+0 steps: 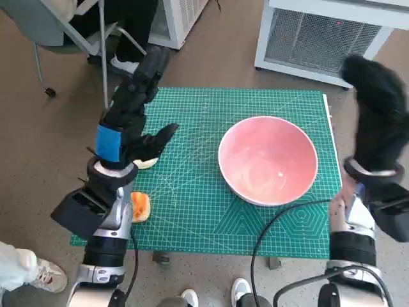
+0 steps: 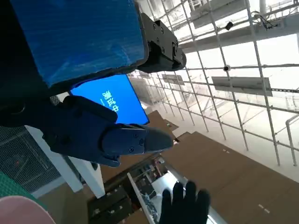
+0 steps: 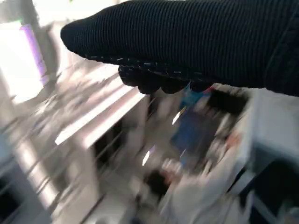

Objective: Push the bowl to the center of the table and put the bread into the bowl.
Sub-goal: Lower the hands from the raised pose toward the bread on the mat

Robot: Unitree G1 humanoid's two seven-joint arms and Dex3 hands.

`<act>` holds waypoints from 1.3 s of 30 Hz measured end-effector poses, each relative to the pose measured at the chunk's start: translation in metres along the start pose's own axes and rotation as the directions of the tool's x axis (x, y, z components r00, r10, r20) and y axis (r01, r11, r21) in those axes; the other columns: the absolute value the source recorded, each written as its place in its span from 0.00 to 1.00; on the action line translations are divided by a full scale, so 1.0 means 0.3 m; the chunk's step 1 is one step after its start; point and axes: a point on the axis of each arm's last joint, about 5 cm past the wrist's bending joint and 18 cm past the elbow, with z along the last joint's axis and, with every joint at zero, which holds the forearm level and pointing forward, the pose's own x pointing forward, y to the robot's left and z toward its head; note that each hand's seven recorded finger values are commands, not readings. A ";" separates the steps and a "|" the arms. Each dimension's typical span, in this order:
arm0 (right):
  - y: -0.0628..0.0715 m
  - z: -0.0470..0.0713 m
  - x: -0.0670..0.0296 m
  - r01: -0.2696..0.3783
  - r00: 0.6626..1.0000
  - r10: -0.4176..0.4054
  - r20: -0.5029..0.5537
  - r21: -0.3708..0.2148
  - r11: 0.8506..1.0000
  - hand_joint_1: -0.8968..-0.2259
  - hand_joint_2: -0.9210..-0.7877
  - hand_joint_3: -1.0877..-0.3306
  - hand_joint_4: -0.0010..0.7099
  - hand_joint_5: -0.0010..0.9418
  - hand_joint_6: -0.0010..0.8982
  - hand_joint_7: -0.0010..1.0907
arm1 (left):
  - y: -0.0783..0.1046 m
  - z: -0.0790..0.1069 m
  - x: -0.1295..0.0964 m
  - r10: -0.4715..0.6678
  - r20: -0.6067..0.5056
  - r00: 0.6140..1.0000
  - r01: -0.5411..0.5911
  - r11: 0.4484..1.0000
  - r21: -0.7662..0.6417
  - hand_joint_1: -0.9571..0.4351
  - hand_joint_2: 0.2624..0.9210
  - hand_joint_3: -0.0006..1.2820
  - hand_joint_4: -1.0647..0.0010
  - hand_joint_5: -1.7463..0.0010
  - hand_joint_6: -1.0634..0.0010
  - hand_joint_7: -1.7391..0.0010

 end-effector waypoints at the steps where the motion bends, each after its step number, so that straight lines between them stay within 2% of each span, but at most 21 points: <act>1: -0.006 -0.006 -0.010 0.021 1.000 -0.021 -0.020 -0.008 1.000 0.61 0.00 0.28 0.32 0.01 0.00 0.48 | 0.000 0.001 -0.001 0.001 0.000 1.000 -0.001 1.000 0.000 0.35 1.00 0.21 0.70 1.00 0.61 0.99; 7: -0.029 -0.038 -0.071 0.108 0.985 -0.114 -0.126 -0.055 0.993 0.64 0.00 0.24 0.31 0.02 0.00 0.44 | 0.001 0.007 0.000 0.000 0.007 1.000 0.000 1.000 0.002 0.34 1.00 0.21 0.70 1.00 0.62 0.99; 16: -0.015 -0.081 -0.149 0.179 0.940 -0.201 -0.275 -0.101 0.979 0.68 0.00 0.17 0.31 0.02 0.00 0.41 | 0.007 0.007 -0.005 -0.001 -0.010 1.000 0.001 1.000 0.007 0.33 1.00 0.21 0.71 1.00 0.61 0.99; 20: 0.007 -0.102 -0.179 0.206 0.909 -0.225 -0.351 -0.092 0.974 0.70 0.00 0.13 0.29 0.01 0.00 0.38 | 0.012 0.010 -0.007 0.000 -0.015 1.000 0.000 1.000 0.011 0.33 1.00 0.21 0.71 1.00 0.61 0.99; 24: 0.030 -0.121 -0.207 0.223 0.874 -0.233 -0.426 -0.074 0.972 0.69 0.00 0.15 0.30 0.01 0.00 0.41 | 0.018 0.012 -0.007 0.000 -0.018 1.000 0.000 1.000 0.017 0.33 1.00 0.21 0.71 1.00 0.61 0.99; 28: 0.050 -0.142 -0.232 0.255 0.824 -0.234 -0.515 -0.032 0.966 0.67 0.00 0.21 0.31 0.02 0.00 0.45 | 0.023 0.016 -0.006 0.000 -0.019 1.000 0.001 1.000 0.021 0.33 1.00 0.21 0.71 1.00 0.61 0.99; 33: 0.066 -0.163 -0.237 0.281 0.765 -0.218 -0.606 0.009 0.960 0.61 0.00 0.26 0.29 0.01 0.00 0.45 | 0.025 0.021 -0.005 -0.002 -0.017 1.000 0.002 1.000 0.025 0.33 1.00 0.21 0.71 1.00 0.61 0.99; 39: 0.106 -0.176 -0.213 0.289 0.739 -0.190 -0.646 0.050 0.956 0.60 0.00 0.26 0.29 0.01 0.00 0.44 | 0.029 0.024 -0.005 -0.002 -0.017 1.000 0.002 1.000 0.028 0.33 1.00 0.21 0.71 1.00 0.61 0.99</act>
